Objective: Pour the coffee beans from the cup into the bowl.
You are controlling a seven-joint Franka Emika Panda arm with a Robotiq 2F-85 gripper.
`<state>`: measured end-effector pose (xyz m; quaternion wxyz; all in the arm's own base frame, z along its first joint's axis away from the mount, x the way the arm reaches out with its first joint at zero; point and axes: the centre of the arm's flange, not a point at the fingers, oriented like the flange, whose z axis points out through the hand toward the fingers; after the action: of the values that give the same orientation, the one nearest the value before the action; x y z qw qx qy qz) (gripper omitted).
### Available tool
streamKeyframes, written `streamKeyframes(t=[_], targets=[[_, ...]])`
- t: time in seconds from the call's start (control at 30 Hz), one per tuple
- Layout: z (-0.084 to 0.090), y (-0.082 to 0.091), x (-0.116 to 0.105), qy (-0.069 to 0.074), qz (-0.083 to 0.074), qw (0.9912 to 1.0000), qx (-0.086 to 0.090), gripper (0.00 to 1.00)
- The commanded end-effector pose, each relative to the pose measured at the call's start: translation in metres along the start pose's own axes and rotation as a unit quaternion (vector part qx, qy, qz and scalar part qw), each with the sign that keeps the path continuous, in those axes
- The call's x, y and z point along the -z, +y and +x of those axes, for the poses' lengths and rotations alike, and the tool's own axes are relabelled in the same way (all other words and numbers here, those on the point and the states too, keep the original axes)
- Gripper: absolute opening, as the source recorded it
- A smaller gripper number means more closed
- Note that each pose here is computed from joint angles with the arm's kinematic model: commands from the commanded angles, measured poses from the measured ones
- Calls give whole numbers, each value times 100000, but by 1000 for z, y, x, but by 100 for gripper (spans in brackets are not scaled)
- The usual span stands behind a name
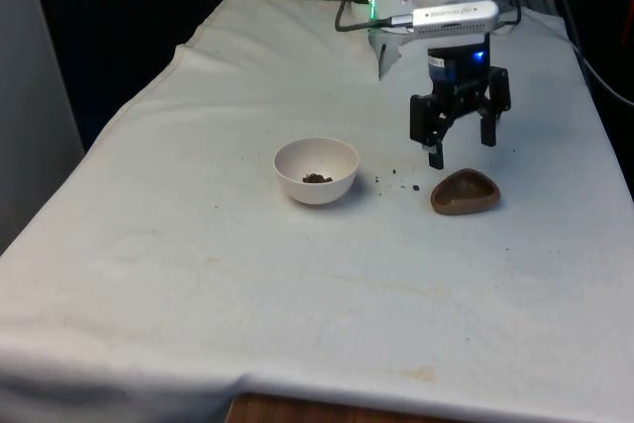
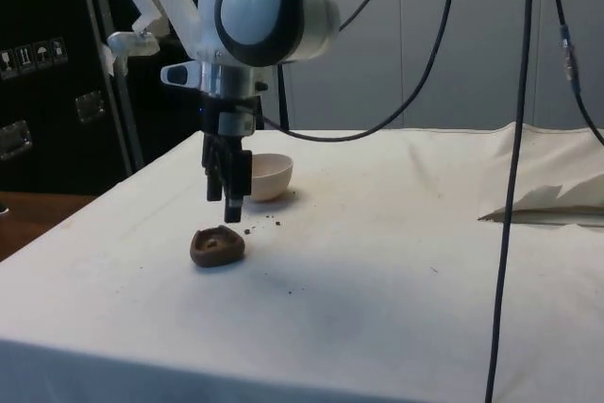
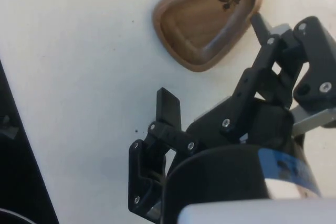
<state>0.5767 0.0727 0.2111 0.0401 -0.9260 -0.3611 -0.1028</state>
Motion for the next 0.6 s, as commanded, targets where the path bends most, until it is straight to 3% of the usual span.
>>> streamKeyframes(t=[0.0,0.57], targets=[[-3,2,3,-342,-218,99999,71,100],[-18,34,35,19,-2054,99979,266,100]])
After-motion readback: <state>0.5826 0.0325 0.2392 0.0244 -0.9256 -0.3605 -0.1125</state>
